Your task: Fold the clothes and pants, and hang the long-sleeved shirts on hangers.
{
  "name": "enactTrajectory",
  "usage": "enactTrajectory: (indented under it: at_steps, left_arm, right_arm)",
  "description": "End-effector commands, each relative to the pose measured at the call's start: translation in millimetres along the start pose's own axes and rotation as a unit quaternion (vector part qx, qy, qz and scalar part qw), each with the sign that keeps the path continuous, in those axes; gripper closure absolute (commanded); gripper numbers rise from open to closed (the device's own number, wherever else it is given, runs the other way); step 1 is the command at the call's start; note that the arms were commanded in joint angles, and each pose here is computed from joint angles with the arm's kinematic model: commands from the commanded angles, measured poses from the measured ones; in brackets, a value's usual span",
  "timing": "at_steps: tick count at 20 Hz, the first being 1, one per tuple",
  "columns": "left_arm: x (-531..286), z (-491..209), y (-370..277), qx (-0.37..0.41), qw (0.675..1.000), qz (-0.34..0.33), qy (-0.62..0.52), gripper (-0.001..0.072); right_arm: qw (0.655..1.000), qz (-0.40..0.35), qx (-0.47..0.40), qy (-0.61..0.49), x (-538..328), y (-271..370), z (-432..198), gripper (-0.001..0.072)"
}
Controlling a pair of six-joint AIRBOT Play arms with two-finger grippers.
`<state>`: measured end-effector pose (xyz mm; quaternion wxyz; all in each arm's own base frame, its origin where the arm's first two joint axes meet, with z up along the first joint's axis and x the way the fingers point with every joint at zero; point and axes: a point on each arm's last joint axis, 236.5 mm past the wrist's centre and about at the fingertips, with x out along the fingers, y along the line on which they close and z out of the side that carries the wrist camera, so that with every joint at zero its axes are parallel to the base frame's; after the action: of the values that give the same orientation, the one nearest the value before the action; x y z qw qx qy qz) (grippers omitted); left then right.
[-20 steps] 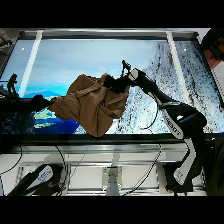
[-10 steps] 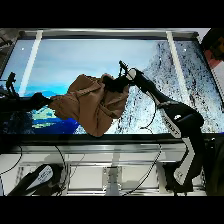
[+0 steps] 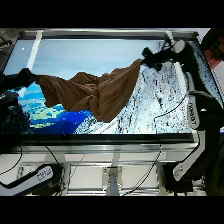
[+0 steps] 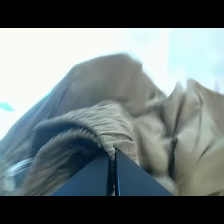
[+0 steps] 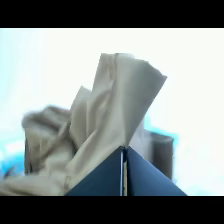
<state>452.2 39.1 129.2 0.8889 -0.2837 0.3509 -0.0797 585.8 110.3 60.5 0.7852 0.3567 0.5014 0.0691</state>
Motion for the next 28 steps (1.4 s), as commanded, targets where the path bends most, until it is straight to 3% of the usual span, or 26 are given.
enactTrajectory:
  at_steps: [1, 6, 10, 16, 26, 27, 28]
  left_arm:
    - [18.6, 41.9, -15.5, 0.033, 0.999, 0.0, -0.017, 0.0694]
    - [13.7, 49.3, 45.3, 0.067, 0.985, 0.158, 0.008, 0.0694]
    - [-0.1, 25.9, 81.5, 0.097, 0.965, 0.231, 0.071, 0.0694]
    - [-36.7, 0.4, 130.7, 0.131, 0.919, 0.338, 0.155, 0.0694]
    - [-10.9, -107.6, 144.6, 0.079, 0.911, 0.291, 0.281, 0.0693]
    - [-5.9, -112.9, 134.6, 0.07, 0.917, 0.268, 0.286, 0.0691]
    - [1.3, -113.4, 121.4, 0.059, 0.928, 0.241, 0.279, 0.069]
  right_arm:
    - [0.996, -0.007, 0.07, -0.053, -61.3, -55.5, 58.8, 0.0702]
    - [0.986, -0.047, 0.117, -0.108, -137.7, -125.8, 94.7, 0.0702]
    - [0.975, -0.161, 0.148, -0.049, -170.0, -199.4, 59.1, 0.0701]
    - [0.923, -0.355, 0.142, 0.047, -219.4, -286.4, 4.3, 0.07]
    - [0.927, -0.343, 0.131, 0.068, -217.5, -281.9, -2.5, 0.0691]
    - [0.934, -0.325, 0.133, 0.072, -211.2, -274.2, -3.2, 0.0567]
    - [0.941, -0.301, 0.132, 0.077, -204.2, -264.4, -4.2, 0.0351]
